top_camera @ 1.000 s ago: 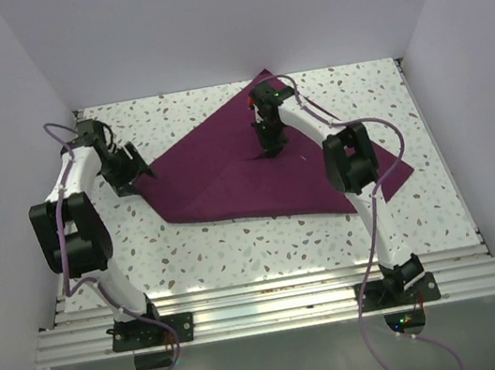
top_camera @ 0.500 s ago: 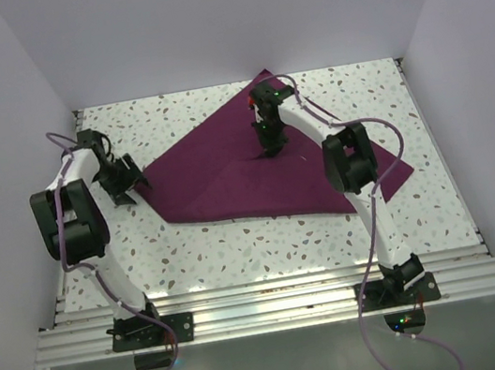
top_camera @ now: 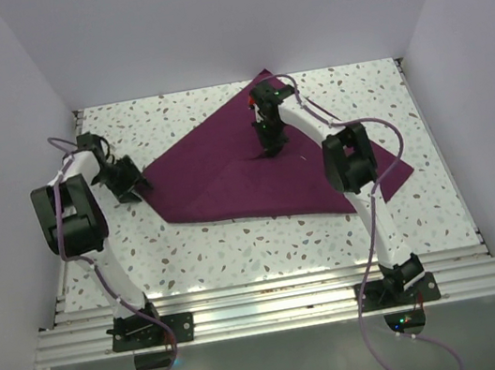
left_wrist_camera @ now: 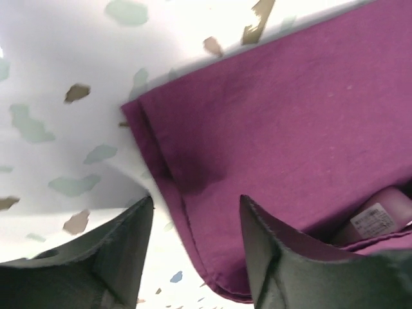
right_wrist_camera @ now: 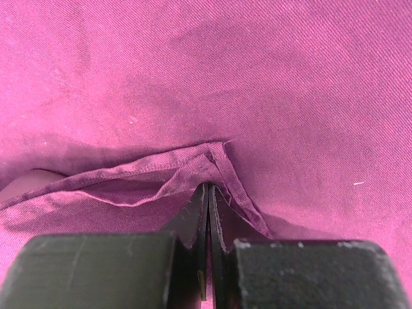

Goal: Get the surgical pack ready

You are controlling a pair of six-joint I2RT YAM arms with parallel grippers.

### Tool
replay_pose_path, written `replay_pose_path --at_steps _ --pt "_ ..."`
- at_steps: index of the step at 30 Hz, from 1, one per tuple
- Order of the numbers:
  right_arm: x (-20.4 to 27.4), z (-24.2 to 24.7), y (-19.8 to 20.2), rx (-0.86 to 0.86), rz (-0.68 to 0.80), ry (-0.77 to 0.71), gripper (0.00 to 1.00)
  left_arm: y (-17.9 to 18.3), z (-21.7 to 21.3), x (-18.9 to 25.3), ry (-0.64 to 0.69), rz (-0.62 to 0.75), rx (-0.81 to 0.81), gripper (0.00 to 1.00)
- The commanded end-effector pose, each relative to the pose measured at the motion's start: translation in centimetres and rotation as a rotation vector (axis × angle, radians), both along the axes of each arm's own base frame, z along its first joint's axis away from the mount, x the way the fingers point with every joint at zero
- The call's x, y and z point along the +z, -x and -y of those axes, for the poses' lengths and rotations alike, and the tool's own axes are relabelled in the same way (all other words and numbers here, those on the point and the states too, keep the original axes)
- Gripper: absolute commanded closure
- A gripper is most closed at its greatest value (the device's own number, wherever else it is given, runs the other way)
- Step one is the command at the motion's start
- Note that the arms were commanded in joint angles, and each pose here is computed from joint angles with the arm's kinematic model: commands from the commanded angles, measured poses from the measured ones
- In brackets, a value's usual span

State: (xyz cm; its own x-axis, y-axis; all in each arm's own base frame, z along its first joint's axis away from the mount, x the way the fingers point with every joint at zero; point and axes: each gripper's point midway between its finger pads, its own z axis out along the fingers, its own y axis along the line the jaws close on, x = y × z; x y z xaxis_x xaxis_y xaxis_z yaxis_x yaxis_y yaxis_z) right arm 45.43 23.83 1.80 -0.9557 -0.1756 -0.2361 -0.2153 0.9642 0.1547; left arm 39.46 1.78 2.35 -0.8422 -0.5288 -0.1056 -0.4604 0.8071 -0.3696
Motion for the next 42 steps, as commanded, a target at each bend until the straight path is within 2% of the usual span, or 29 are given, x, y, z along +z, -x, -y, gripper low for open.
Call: replay_pose_path --at_steps 1,3,6,7,9,10,13,21,27,35,42 --pt "-5.5 1.7 0.0 0.003 -0.051 0.083 1.0 -1.9 -0.2 -2.4 0.015 0.055 -0.031 0.42" --pt "-5.7 1.8 0.1 0.005 -0.058 0.086 1.0 -2.2 0.0 -2.5 0.021 0.069 -0.036 0.45" --pt "-5.5 1.6 -0.2 0.002 -0.056 0.08 1.0 -2.5 0.1 -2.3 0.033 0.089 -0.042 0.58" --pt "-5.3 1.5 -0.3 0.003 -0.051 0.076 1.0 -2.6 0.3 -2.1 0.041 0.101 -0.048 0.67" --pt "-5.2 1.5 -0.4 0.004 -0.048 0.074 1.0 -2.7 0.3 -1.6 0.038 0.117 -0.049 0.77" --pt "-5.2 1.4 -0.4 0.007 -0.051 0.071 1.0 -2.6 0.5 -1.4 0.046 0.121 -0.052 0.86" --pt "-5.2 1.4 -0.2 0.012 -0.058 0.074 1.0 -2.7 0.6 -0.1 0.044 0.151 -0.047 1.0" --pt "-5.3 1.8 0.3 -0.002 -0.082 0.085 1.0 -1.7 2.9 6.5 0.006 0.295 -0.012 1.0" --pt "-6.0 2.1 1.2 -0.011 -0.12 0.103 1.0 -1.0 7.0 12.3 -0.023 0.385 -0.031 1.0" --pt "-6.5 2.0 1.4 -0.02 -0.138 0.088 1.0 0.7 14.4 17.8 0.079 0.448 -0.09 1.0" --pt "-7.3 1.6 1.6 -0.018 -0.161 0.076 1.0 1.2 22.9 22.4 0.21 0.501 -0.192 1.0"
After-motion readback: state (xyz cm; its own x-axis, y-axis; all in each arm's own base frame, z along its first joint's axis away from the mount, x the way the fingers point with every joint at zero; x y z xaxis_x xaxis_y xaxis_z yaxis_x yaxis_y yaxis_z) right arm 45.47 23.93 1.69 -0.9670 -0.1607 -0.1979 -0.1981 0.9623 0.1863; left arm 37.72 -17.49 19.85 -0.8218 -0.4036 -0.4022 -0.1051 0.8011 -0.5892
